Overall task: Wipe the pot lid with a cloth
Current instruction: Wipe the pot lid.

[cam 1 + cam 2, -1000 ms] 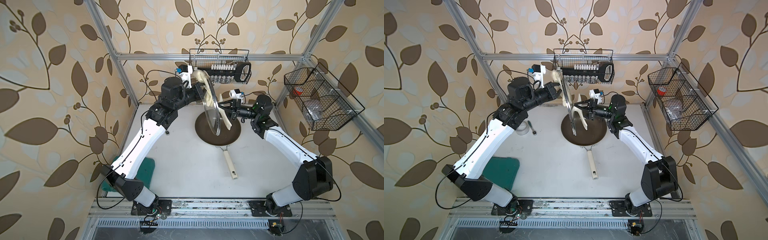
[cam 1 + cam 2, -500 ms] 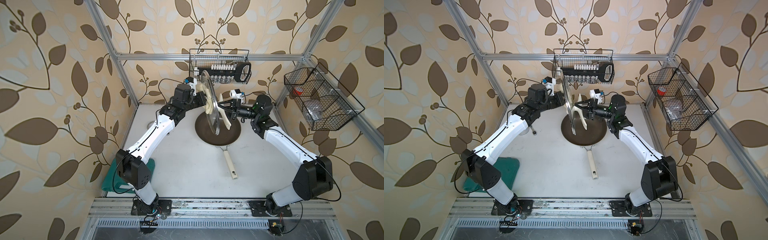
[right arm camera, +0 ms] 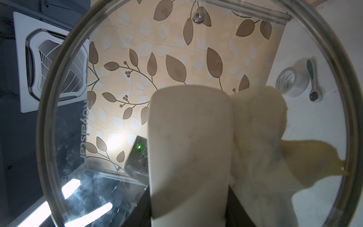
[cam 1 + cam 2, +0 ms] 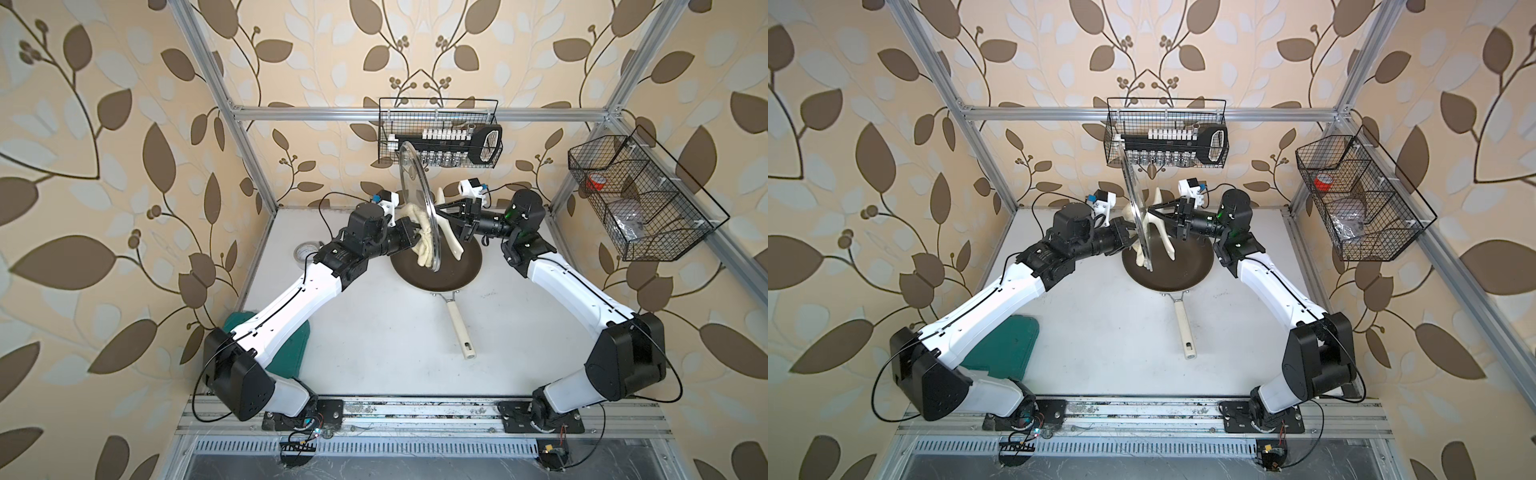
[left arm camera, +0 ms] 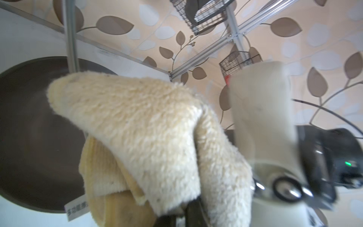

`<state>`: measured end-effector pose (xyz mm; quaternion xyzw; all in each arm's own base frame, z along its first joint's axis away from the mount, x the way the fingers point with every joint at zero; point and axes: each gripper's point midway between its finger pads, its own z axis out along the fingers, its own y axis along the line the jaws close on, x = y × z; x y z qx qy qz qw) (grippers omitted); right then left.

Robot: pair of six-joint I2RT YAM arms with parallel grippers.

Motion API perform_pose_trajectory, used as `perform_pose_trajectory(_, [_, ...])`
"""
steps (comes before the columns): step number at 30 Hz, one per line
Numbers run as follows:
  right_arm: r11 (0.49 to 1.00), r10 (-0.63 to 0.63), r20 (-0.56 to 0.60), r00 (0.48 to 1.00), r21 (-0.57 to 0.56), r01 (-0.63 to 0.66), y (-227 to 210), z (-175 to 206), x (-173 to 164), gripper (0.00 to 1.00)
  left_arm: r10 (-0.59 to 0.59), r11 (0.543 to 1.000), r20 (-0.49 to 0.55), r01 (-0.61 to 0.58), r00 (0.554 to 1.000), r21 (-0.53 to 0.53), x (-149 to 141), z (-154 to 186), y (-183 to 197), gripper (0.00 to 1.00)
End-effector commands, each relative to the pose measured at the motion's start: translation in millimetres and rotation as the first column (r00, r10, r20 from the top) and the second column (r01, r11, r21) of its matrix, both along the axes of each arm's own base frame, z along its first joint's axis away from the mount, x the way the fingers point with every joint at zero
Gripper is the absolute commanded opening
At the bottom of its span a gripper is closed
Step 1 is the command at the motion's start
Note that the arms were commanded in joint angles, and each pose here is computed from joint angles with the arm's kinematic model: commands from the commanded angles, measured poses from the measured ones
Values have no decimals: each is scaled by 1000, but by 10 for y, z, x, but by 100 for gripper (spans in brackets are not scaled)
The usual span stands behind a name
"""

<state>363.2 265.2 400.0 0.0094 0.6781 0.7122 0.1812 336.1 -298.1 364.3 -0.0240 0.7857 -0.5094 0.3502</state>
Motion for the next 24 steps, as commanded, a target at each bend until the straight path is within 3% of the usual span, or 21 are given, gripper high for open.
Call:
perform_pose_trajectory(1, [995, -11, 334, 942, 93, -22, -44, 859, -343, 0, -46, 990, 114, 60, 992, -126, -335, 582, -29, 0])
perform_pose_trajectory(8, [996, 10, 312, 950, 78, -36, 14, 758, -313, 0, 78, 997, 301, -67, 951, -46, -334, 1081, 317, 0])
perform_pose_trajectory(14, [995, 47, 324, 945, 72, -74, 79, 768, -410, 0, 131, 987, 385, -156, 913, 33, 74, 1364, 471, 0])
perform_pose_trajectory(19, [994, 46, 333, 942, 80, -77, 73, 803, -475, 0, 192, 969, 377, -235, 906, 71, 654, 1198, 547, 0])
perform_pose_trajectory(24, [993, 43, 363, 931, 89, -80, 43, 913, -561, 0, 169, 974, 309, -206, 936, 91, 939, 854, 382, 0])
